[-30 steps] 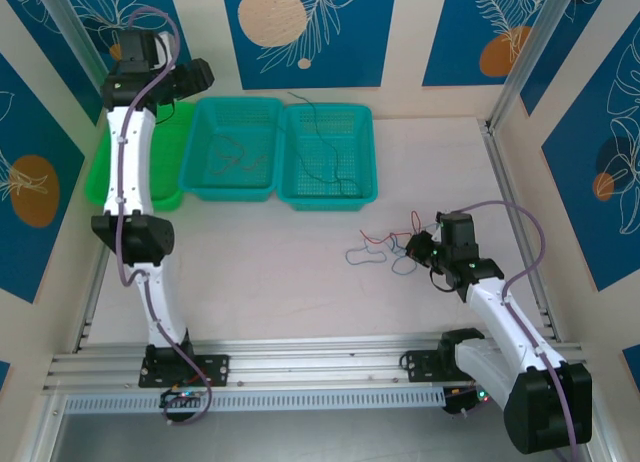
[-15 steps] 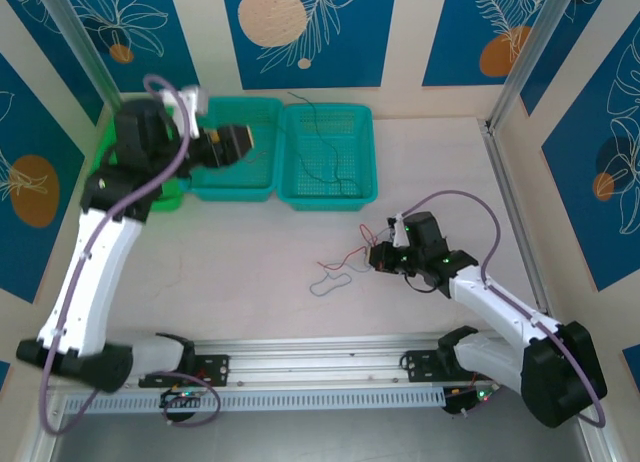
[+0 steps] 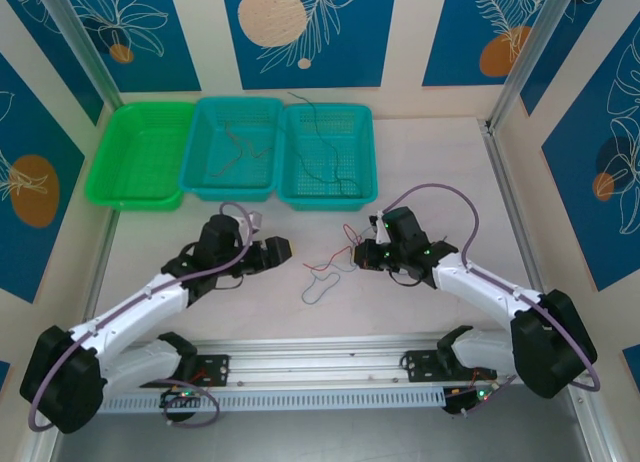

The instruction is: Untangle the cables

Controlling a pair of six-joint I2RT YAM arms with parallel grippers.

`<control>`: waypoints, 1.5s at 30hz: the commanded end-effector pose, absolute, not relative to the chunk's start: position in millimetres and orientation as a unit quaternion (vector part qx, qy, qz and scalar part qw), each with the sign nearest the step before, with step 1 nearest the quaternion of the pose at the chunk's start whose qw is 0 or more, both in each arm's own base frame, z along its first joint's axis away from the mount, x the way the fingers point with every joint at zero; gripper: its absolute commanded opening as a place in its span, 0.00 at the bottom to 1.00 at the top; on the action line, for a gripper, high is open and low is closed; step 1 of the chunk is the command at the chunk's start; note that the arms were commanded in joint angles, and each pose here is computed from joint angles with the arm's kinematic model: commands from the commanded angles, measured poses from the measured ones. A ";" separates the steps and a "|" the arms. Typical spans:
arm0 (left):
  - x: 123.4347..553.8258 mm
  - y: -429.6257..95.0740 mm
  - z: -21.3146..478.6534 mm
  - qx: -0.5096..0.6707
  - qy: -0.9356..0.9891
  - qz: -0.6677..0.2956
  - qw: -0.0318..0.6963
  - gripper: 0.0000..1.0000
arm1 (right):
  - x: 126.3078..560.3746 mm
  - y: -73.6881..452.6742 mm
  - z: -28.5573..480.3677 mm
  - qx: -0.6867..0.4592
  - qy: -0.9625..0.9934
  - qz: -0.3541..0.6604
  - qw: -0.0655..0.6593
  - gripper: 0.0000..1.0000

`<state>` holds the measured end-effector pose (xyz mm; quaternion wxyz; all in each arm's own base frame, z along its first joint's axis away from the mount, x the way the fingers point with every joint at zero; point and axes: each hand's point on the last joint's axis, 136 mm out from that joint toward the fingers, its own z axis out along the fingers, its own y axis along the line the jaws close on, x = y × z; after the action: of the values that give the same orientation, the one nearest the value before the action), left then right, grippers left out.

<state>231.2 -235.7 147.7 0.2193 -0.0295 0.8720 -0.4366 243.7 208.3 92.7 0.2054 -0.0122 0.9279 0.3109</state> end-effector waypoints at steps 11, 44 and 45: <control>248.8 -288.4 126.1 -0.050 0.857 -0.473 0.199 0.63 | 257.4 215.0 99.4 0.010 0.928 0.304 0.217 0.00; 260.4 -277.1 158.2 -0.020 0.857 -0.457 0.236 0.00 | 255.2 126.1 38.4 0.192 0.959 0.118 0.173 0.38; 261.6 -273.4 162.8 -0.022 0.857 -0.454 0.242 0.00 | 251.7 120.3 34.4 0.199 0.959 0.119 0.164 0.39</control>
<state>254.5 -283.9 137.8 0.2100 -0.0387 0.8600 -0.4635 261.4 170.6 57.7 0.1839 0.1238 0.9517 0.2124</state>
